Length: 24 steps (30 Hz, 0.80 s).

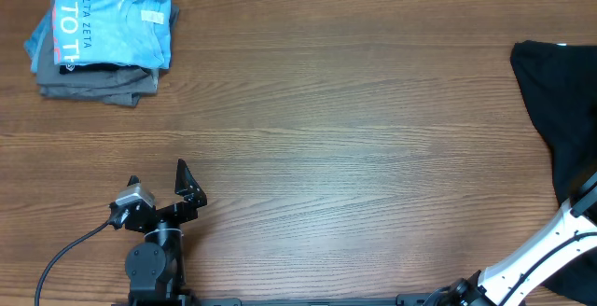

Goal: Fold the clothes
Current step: 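Close the right gripper on the black T-shirt fabric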

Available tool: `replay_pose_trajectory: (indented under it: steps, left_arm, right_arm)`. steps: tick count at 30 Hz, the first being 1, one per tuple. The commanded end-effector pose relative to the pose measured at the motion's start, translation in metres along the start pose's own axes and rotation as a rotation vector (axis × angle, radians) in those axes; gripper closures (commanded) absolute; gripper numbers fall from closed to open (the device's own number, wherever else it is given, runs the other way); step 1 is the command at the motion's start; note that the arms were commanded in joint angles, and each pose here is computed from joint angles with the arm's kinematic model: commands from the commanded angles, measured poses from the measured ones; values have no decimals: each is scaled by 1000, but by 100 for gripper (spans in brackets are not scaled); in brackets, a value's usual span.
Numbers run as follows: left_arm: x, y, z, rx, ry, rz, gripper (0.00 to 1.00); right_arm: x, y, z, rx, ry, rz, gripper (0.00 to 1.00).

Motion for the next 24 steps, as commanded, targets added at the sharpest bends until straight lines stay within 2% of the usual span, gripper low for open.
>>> replay_pose_trajectory:
  steps: [1, 6, 11, 15, 24]
  left_arm:
    - [0, -1, 1, 3, -8, -11, 0]
    - [0, -1, 1, 3, -8, -11, 0]
    - [0, -1, 1, 3, -8, -11, 0]
    - [0, -1, 1, 3, -8, -11, 0]
    - [0, -1, 1, 3, -8, -11, 0]
  right_arm:
    - [7, 1, 1, 5, -11, -4, 65]
    - [14, 9, 0, 3, -8, 8, 58]
    - [20, 14, 0, 2, -6, 16, 58]
    - [20, 13, 0, 3, -6, 13, 69]
    - [17, 5, 4, 2, -11, -5, 73]
Point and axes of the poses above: each gripper's point midway between its finger pads, its own x axis out along the fingers, its own z axis along the line the jaws close on, y = z × x, the point moved 5 cm from there along -x, back along the fingers, and after that the axes turned 7 degrees about x, right-handed, at the moved point
